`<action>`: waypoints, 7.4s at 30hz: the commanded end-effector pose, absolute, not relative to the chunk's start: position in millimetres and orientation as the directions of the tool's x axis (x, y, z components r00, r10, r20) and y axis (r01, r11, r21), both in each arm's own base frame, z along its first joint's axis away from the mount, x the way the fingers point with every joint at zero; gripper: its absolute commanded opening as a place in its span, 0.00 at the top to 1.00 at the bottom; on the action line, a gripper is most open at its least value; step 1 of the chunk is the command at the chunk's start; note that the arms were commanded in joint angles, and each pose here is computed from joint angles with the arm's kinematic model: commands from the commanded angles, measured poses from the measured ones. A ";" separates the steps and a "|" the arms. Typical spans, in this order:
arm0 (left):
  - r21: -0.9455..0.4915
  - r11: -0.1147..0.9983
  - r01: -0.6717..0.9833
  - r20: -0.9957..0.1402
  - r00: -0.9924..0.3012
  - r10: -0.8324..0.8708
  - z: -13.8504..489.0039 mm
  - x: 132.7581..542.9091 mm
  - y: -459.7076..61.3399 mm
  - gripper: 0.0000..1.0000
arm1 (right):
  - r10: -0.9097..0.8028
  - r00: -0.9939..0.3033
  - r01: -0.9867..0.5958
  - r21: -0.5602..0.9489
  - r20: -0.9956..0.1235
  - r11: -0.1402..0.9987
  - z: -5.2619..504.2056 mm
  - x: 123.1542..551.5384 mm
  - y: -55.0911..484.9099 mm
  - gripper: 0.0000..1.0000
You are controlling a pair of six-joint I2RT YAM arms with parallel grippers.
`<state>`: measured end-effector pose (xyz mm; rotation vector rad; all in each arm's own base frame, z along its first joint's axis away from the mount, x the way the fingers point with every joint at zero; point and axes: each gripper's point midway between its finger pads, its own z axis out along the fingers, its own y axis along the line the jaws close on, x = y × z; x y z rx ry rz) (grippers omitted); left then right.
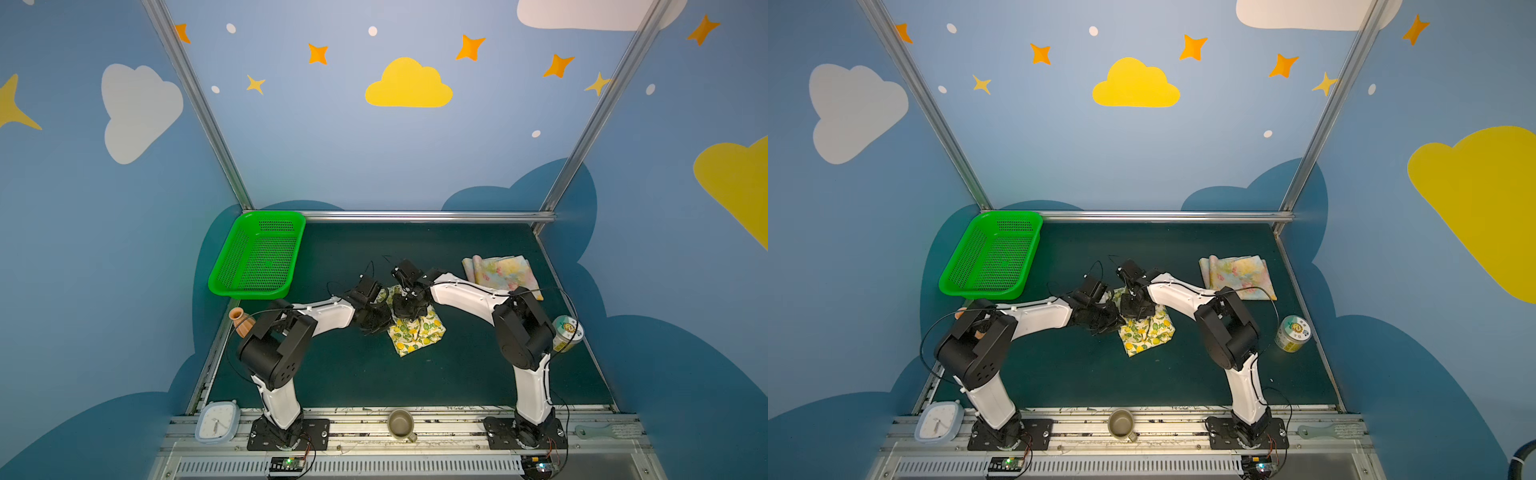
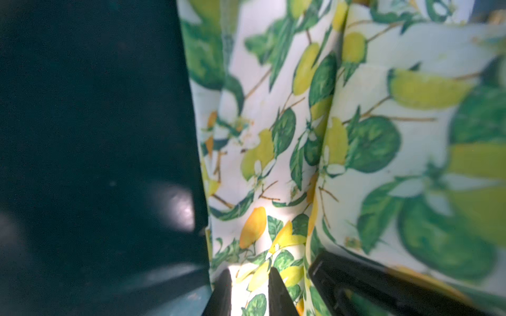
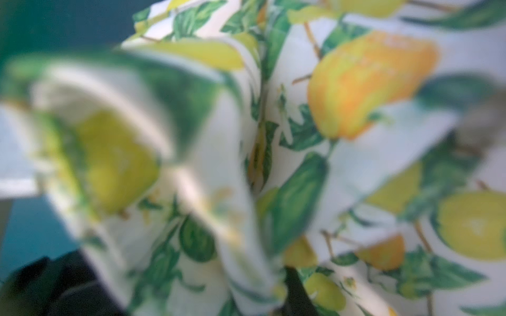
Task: Fold and stack skirts
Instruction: Fold the skirt at the center of the table, then rotate the skirt at the center of the table, then smooth out the skirt at the center of the table.
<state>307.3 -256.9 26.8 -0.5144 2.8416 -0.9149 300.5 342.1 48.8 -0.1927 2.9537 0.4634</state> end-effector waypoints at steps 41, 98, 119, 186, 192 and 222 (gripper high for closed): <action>-0.656 0.725 -0.207 -0.117 -0.922 -0.369 107.3 328.0 -253.7 0.71 | 0.013 -0.987 -0.083 0.573 -0.161 0.815 127.4 294.4 309.4 0.45; -0.665 0.718 -0.207 -0.086 -0.933 -0.348 99.3 353.3 -288.8 0.73 | -0.037 -0.990 -0.113 0.592 -0.138 0.798 119.7 313.0 277.3 1.00; -0.483 0.802 -0.351 0.039 -0.924 -0.380 7.2 294.2 -268.1 0.76 | 0.011 -0.999 0.031 0.483 0.043 0.875 9.7 329.9 250.9 1.00; -0.461 0.847 -0.265 -0.126 -0.925 -0.358 51.2 264.9 -211.4 0.73 | -0.024 -1.000 -0.031 0.556 -0.020 0.831 41.5 329.8 284.9 1.00; -0.424 0.850 -0.314 -0.070 -0.924 -0.376 25.3 245.6 -207.6 0.74 | -0.023 -0.999 -0.031 0.557 -0.022 0.830 42.0 331.4 285.2 1.00; -0.511 0.855 -0.088 -0.150 -0.970 -0.189 76.2 317.7 -301.4 0.75 | 0.056 -0.998 0.053 0.640 0.015 0.766 56.5 288.2 199.0 0.48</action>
